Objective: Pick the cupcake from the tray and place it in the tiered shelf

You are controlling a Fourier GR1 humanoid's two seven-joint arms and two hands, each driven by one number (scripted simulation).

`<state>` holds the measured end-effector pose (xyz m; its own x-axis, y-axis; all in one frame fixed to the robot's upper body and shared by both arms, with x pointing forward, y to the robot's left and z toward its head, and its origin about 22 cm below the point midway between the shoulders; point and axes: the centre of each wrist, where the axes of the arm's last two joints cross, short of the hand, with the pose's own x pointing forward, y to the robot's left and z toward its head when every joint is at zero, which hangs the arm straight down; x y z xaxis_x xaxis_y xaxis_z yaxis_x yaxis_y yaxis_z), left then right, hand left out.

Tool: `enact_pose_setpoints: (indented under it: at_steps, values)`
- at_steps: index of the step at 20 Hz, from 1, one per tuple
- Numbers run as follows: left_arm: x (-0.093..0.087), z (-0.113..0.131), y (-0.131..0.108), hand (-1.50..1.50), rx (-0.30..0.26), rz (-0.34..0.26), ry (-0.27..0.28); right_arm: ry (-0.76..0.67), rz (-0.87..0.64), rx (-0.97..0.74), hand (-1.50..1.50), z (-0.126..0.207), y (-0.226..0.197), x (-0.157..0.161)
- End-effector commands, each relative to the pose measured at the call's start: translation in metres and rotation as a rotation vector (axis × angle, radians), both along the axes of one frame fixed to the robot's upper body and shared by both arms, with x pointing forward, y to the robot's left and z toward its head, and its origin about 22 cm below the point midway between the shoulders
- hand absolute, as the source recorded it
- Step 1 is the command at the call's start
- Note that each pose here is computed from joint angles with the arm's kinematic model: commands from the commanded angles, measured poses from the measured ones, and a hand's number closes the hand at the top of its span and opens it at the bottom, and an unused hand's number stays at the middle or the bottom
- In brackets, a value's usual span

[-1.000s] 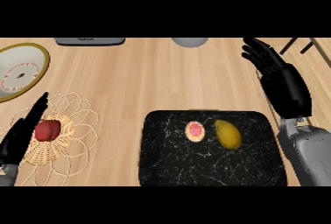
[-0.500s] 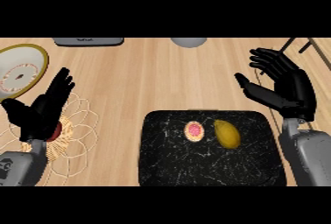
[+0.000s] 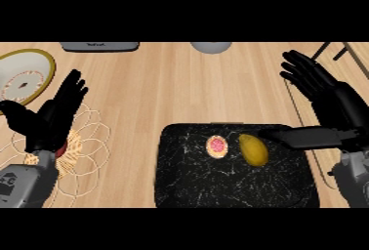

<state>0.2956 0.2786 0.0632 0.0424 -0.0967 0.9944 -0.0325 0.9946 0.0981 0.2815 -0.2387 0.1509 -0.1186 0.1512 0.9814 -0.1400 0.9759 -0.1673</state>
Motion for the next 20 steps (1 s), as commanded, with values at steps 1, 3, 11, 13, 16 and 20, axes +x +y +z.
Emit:
enact_pose_setpoints:
  at_steps: [1, 3, 11, 13, 16, 20]
  values:
    - [0.004, -0.001, -0.007, 0.00, -0.014, 0.001, 0.006, 0.163, 0.120, -0.268, -1.50, 0.012, 0.010, -0.011]
    - [-0.001, -0.002, 0.000, 0.00, 0.006, -0.014, 0.011, 0.191, 0.127, -0.493, -1.50, 0.027, 0.011, -0.012]
    - [0.004, -0.002, -0.001, 0.00, -0.011, -0.026, 0.009, 0.222, 0.040, -1.016, -1.50, 0.055, 0.079, -0.022]
    - [0.004, -0.002, -0.009, 0.00, 0.006, -0.020, -0.001, 0.241, 0.023, -1.036, -1.50, 0.059, 0.106, -0.018]
    - [0.011, -0.001, -0.022, 0.00, -0.018, -0.027, -0.008, 0.277, 0.044, -1.063, -1.50, 0.049, 0.134, 0.005]
    - [0.001, -0.006, -0.019, 0.00, -0.013, -0.029, 0.014, 0.335, 0.072, -1.130, -1.50, 0.036, 0.151, -0.007]
